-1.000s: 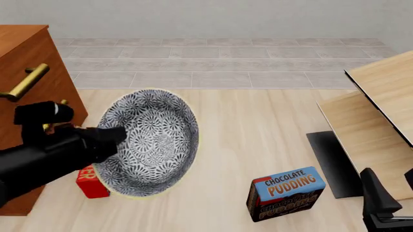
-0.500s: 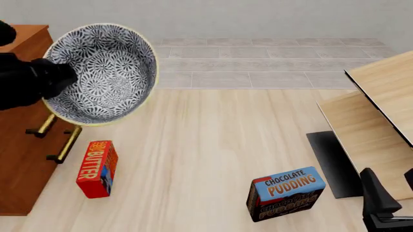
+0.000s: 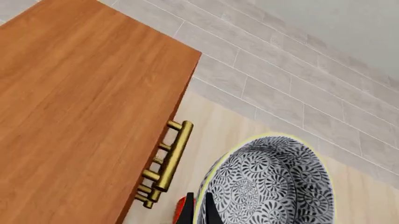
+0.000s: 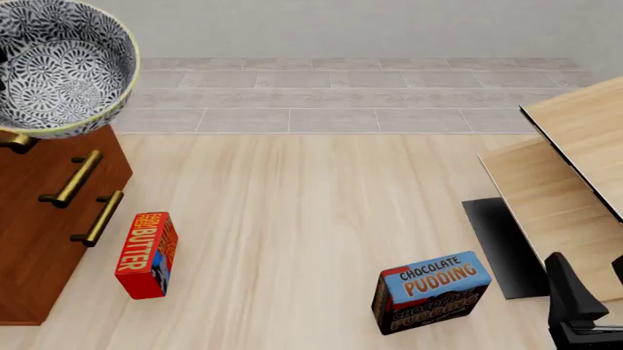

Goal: Close the top drawer of the cabinet and put the bowl on top of it.

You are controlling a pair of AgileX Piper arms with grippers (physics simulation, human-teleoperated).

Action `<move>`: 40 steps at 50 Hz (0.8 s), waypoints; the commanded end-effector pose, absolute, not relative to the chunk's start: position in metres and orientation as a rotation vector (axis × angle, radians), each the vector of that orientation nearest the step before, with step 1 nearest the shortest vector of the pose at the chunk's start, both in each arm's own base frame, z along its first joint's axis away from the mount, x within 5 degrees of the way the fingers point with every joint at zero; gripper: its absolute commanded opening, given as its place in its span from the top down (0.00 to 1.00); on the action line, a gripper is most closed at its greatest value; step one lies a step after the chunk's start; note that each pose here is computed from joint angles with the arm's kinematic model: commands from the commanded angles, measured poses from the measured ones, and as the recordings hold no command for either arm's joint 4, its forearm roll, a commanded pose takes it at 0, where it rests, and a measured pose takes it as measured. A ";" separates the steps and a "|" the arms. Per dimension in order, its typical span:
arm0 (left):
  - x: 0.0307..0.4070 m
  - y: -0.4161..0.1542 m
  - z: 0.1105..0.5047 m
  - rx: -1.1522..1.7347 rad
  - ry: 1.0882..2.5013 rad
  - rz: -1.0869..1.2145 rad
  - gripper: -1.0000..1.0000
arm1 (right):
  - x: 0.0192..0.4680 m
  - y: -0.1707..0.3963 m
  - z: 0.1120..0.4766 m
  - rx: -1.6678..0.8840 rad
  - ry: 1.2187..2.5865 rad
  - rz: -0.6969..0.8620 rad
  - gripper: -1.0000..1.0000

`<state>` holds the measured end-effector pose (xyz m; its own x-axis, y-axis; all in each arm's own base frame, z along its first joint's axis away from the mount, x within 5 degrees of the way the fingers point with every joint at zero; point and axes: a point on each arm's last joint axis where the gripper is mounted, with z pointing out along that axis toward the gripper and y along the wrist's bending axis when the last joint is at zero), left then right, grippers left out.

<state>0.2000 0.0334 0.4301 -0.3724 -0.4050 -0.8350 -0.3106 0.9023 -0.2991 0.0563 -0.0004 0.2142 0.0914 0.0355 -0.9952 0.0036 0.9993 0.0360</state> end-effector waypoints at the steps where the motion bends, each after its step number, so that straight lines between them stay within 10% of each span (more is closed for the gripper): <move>1: 0.195 0.061 0.448 -0.758 1.942 -0.085 1.00 | 0.056 -0.001 0.214 0.040 1.478 0.027 0.00; 40: 0.205 0.130 0.503 -1.259 1.773 -0.061 1.00 | 0.056 -0.001 0.214 0.049 1.476 0.031 0.00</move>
